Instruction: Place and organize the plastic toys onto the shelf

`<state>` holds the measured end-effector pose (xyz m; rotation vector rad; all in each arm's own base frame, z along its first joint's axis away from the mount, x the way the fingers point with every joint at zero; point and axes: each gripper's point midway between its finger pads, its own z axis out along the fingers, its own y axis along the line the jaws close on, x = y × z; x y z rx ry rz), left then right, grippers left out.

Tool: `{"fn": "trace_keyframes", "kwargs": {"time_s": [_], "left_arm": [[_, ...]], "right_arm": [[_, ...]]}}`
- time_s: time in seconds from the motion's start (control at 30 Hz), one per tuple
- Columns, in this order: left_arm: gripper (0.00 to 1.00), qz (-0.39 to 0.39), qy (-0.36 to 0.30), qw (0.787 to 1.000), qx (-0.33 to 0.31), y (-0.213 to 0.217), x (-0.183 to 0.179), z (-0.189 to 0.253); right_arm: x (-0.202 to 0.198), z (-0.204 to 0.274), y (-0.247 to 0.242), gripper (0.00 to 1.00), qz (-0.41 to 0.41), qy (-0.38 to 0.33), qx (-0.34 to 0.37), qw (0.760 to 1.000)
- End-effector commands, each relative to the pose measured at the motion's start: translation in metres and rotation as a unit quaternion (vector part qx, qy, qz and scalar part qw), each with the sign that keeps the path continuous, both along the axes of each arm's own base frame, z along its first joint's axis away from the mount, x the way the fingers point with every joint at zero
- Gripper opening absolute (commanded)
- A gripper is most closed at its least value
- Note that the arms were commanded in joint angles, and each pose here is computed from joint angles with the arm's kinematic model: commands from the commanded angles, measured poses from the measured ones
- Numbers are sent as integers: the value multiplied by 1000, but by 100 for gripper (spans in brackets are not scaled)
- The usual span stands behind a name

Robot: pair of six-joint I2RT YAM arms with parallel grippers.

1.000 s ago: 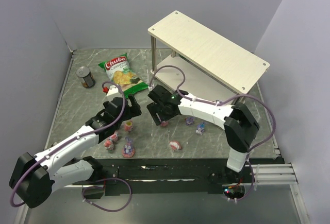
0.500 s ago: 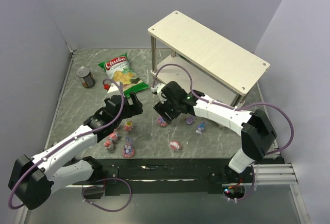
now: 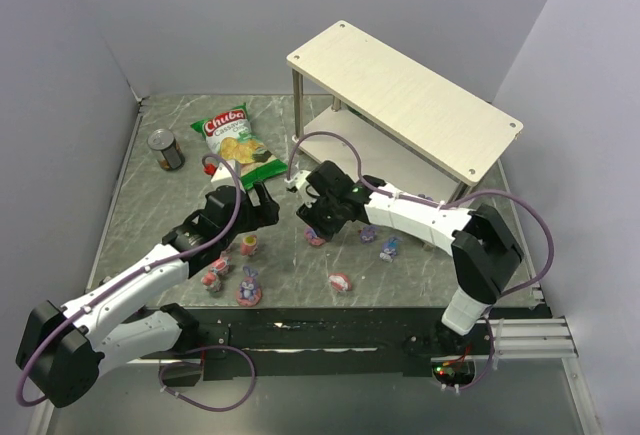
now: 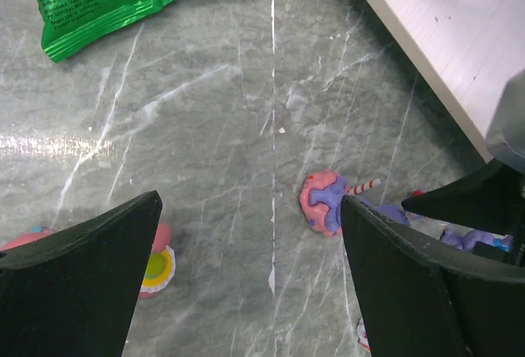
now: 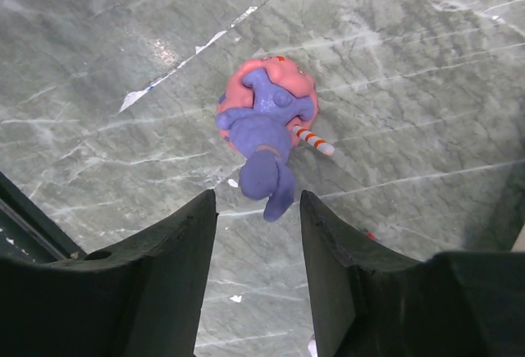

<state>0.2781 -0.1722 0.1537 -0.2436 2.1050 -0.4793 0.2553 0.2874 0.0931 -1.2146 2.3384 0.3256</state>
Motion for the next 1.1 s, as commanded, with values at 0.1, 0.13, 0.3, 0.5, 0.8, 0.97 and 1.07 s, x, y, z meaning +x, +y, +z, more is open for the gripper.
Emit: {"fn": "trace_keyframes", "kwargs": {"time_s": [0.1, 0.13, 0.3, 0.5, 0.8, 0.97, 1.07], "left_arm": [[96, -8, -16, 1000, -14, -3, 1, 9], [97, -9, -17, 1000, -13, -3, 1, 9], [96, -10, -19, 1000, -7, -2, 1, 9], [96, -8, -20, 1000, -3, 0, 1, 9], [96, -9, -20, 1000, -5, -1, 2, 6], [96, -13, -18, 1000, -9, -4, 3, 2], [96, -15, -20, 1000, -12, -7, 5, 1]], "right_arm": [[21, 7, 17, 52, -2, -31, 18, 999], [22, 6, 18, 51, -1, -31, 18, 999], [25, -2, 21, 43, -6, -31, 15, 999], [30, -1, 17, 10, -25, -40, 11, 999], [47, 45, -24, 0, -100, -105, -52, 988], [52, 79, -64, 0, -107, -149, -107, 977], [60, 84, -92, 0, -114, -168, -151, 967]]}}
